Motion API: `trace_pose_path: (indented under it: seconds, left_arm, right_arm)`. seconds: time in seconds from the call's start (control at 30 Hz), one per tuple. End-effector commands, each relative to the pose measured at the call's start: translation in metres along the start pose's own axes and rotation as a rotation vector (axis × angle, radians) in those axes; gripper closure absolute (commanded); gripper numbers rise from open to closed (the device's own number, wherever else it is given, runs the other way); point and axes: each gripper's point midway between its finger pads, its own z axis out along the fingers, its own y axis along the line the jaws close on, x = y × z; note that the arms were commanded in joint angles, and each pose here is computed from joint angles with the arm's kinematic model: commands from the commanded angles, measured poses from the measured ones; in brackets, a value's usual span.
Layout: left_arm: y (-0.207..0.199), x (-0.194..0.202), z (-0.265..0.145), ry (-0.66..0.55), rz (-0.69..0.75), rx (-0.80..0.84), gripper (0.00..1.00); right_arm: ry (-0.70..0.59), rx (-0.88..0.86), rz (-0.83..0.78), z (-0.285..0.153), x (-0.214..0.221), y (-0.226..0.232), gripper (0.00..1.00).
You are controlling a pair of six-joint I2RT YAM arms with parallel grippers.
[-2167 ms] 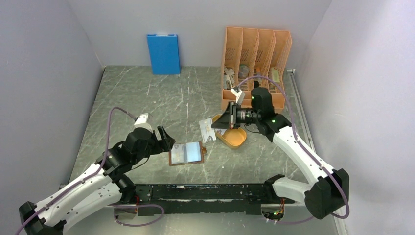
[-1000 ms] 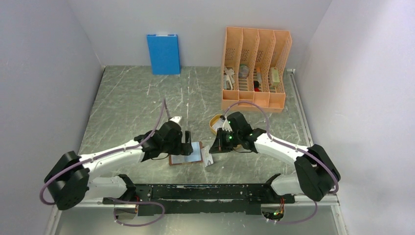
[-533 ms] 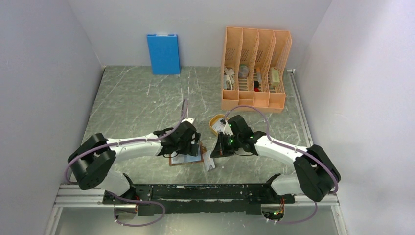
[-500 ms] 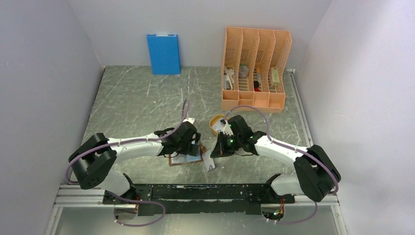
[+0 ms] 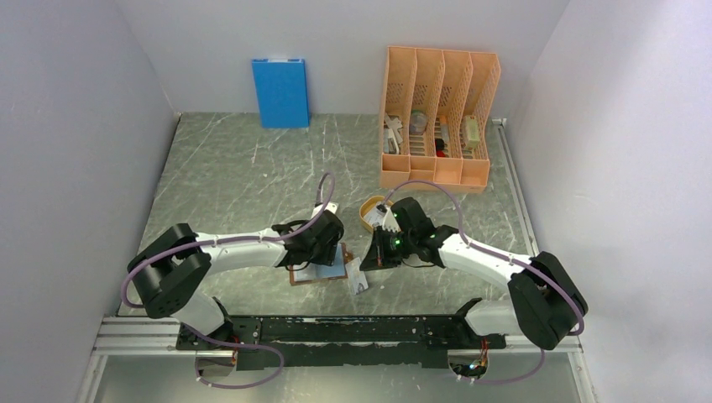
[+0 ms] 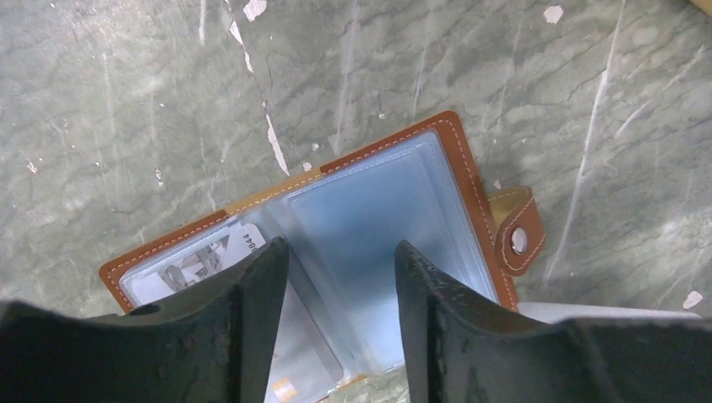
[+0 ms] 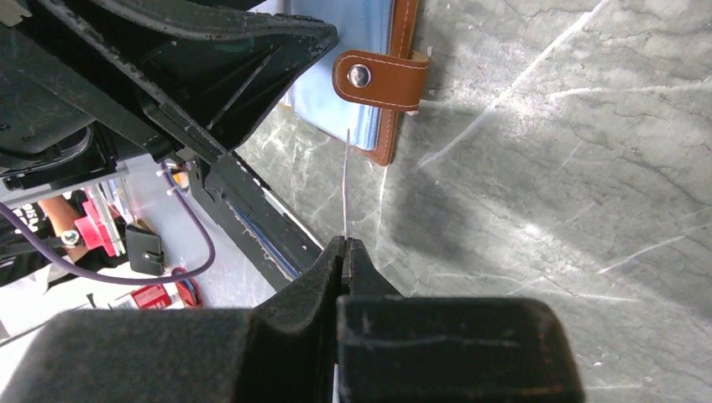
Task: Put the credit cards into the card holder
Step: Turn over the card slot in the card holder.
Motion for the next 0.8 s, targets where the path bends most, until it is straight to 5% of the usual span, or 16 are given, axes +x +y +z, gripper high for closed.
trace_pose_path:
  seconds: [0.0, 0.47, 0.77]
  left_arm:
    - [0.015, 0.022, 0.005, 0.052, 0.033, -0.053, 0.48]
    - [0.025, 0.035, 0.006, 0.063, 0.031, -0.066, 0.94]
    - [0.028, 0.039, 0.007, 0.067, 0.027, -0.069, 0.95]
  right_arm:
    - [-0.02, -0.03, -0.041, -0.003, -0.006, 0.013, 1.0]
    - [-0.023, -0.01, -0.027, 0.01, -0.007, 0.016, 1.0]
    - [-0.062, -0.036, -0.018, 0.011, -0.018, 0.024, 1.0]
